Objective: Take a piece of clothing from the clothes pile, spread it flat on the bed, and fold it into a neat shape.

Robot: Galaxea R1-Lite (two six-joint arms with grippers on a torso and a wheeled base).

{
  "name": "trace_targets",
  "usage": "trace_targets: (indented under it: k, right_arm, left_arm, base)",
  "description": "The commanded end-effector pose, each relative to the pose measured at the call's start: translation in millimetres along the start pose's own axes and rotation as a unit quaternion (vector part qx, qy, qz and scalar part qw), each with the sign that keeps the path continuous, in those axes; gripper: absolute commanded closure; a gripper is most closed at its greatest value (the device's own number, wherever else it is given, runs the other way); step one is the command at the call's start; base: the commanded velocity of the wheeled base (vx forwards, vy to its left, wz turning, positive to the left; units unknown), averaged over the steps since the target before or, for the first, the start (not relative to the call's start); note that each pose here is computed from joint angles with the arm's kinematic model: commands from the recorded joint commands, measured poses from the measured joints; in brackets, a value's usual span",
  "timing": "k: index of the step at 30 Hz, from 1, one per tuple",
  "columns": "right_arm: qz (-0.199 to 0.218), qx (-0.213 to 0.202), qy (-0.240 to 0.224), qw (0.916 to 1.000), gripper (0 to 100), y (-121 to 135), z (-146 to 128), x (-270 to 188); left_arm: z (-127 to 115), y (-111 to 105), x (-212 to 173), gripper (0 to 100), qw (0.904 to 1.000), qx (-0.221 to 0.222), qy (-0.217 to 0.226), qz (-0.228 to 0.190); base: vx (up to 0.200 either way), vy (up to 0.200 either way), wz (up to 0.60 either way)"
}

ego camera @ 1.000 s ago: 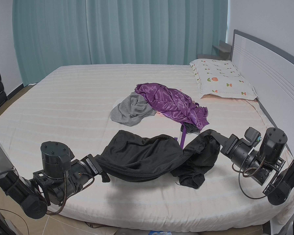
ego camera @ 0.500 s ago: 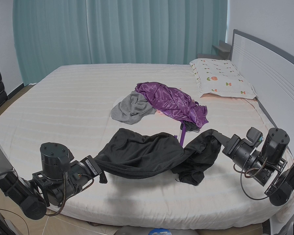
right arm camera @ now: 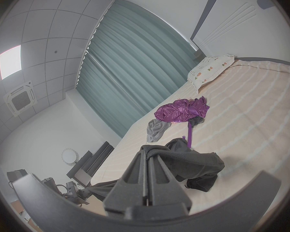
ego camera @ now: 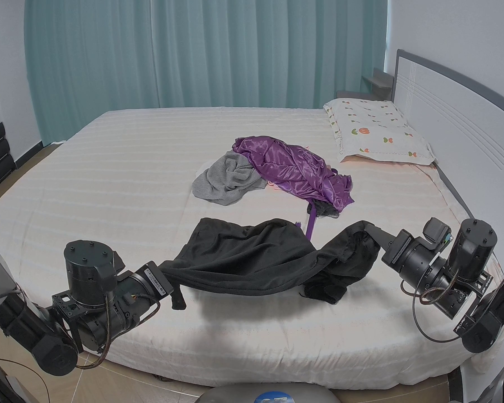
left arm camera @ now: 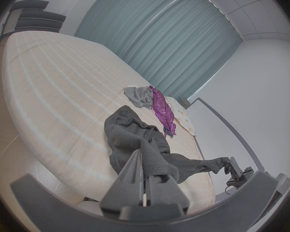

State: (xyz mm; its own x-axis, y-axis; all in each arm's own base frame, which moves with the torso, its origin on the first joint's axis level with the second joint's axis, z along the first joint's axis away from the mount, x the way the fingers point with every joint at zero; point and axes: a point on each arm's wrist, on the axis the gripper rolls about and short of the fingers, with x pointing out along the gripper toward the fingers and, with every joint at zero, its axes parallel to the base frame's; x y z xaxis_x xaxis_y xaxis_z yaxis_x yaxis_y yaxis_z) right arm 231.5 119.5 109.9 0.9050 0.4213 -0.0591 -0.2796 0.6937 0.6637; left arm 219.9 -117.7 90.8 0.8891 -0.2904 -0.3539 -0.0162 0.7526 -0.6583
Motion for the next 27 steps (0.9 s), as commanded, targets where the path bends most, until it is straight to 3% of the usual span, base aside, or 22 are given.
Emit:
trace_targets:
  k: [1, 27]
  right_arm:
    - [-0.001, 0.0, 0.0, 1.0, 100, -0.5, 0.1, 0.3]
    - [-0.002, 0.027, -0.01, 0.9996, 100, -2.2, 4.0, 4.0]
  left_arm:
    - [0.8, -1.0, -0.2, 100, 1.0, -0.005, -0.002, -0.002]
    - [10.7, -9.8, -8.6, 100, 0.9993, -0.016, -0.024, -0.025]
  base:
    - [0.0, 0.2, 0.0]
    - [0.0, 0.2, 0.0]
